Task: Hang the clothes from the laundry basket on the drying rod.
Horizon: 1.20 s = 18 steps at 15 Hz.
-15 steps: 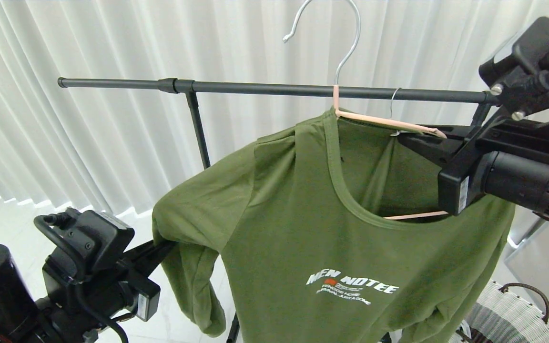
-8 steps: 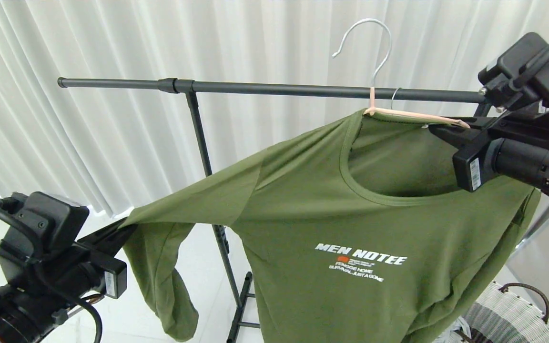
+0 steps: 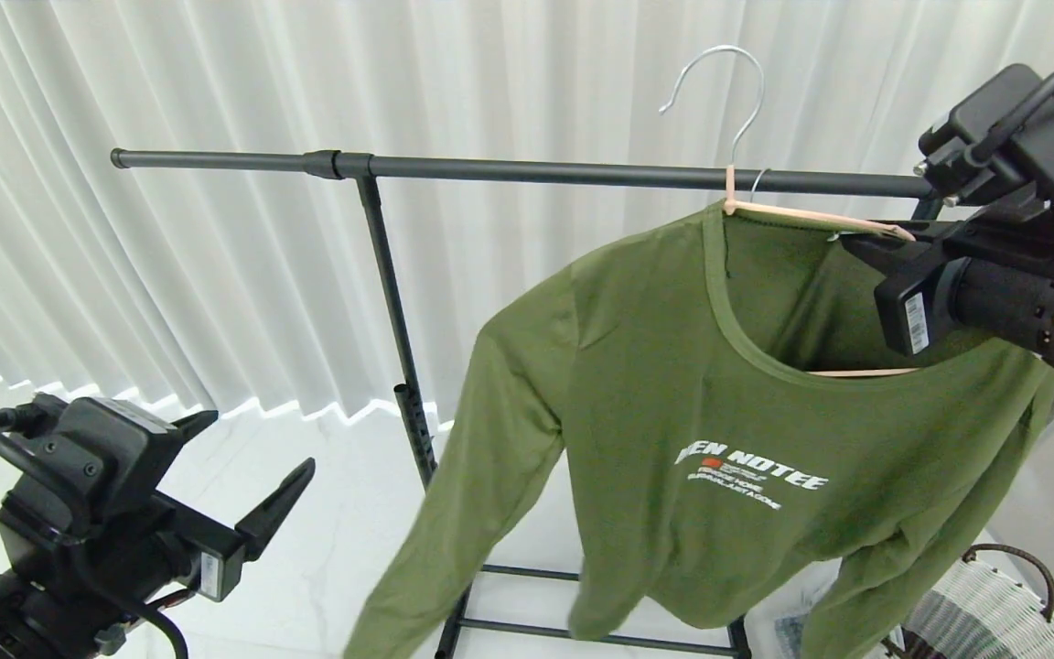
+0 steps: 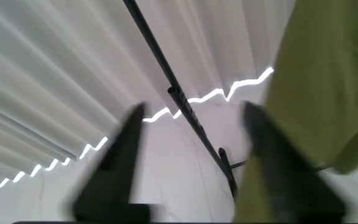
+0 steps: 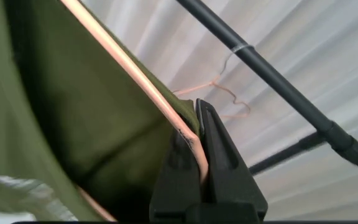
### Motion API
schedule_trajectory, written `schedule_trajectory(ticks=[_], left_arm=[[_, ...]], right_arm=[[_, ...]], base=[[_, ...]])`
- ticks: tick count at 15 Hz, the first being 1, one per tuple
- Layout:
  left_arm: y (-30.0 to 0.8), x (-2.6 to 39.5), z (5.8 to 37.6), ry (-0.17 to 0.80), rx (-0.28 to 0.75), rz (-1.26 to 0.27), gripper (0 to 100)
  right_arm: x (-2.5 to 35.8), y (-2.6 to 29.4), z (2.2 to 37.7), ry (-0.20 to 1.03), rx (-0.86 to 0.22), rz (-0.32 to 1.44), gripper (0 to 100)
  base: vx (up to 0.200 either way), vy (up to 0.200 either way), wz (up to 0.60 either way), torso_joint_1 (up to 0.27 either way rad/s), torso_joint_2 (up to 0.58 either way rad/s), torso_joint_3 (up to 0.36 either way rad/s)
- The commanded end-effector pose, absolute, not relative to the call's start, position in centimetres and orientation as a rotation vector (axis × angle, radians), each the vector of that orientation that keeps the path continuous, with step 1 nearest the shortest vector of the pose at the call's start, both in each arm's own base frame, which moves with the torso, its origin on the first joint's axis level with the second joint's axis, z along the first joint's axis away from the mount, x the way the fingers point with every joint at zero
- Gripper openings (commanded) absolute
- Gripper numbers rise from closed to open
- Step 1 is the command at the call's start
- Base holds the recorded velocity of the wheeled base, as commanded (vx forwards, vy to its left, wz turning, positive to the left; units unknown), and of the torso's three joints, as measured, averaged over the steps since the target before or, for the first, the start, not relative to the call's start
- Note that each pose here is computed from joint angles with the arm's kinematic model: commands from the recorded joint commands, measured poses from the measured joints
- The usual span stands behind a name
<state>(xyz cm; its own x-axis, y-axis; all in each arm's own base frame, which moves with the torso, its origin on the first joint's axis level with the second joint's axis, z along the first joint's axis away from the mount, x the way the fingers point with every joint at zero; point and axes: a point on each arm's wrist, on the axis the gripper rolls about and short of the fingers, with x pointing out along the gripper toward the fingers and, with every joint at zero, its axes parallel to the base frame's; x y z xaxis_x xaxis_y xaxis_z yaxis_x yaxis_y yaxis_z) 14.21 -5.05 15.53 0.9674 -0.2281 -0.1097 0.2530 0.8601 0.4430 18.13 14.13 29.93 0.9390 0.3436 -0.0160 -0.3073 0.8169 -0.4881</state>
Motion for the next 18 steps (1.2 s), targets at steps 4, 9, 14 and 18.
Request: schedule_trajectory(ticks=[4, 9, 14, 18], left_arm=[[-4.9, 14.0, 15.7, 0.032, 0.536, -0.247, 100], [-4.9, 13.8, 16.0, 0.012, 0.556, -0.245, 100], [-4.9, 13.8, 16.0, 0.011, 0.556, -0.245, 100], [-4.9, 13.8, 16.0, 0.011, 0.556, -0.245, 100]], right_arm=[[20.6, 14.6, 28.4, 0.034, -0.55, 0.148, 0], [22.9, 15.5, 27.4, 0.112, -0.504, -0.075, 0], [23.4, 15.9, 27.5, 0.111, -0.477, -0.111, 0], [23.5, 15.8, 27.5, 0.111, -0.476, -0.118, 0]], base=[[0.0, 0.0, 0.0, 0.0, 0.0, 0.0], [0.0, 0.0, 0.0, 0.0, 0.0, 0.0], [0.0, 0.04, 0.0, -0.001, 0.0, 0.0], [0.0, 0.2, 0.0, -0.001, 0.0, 0.008]])
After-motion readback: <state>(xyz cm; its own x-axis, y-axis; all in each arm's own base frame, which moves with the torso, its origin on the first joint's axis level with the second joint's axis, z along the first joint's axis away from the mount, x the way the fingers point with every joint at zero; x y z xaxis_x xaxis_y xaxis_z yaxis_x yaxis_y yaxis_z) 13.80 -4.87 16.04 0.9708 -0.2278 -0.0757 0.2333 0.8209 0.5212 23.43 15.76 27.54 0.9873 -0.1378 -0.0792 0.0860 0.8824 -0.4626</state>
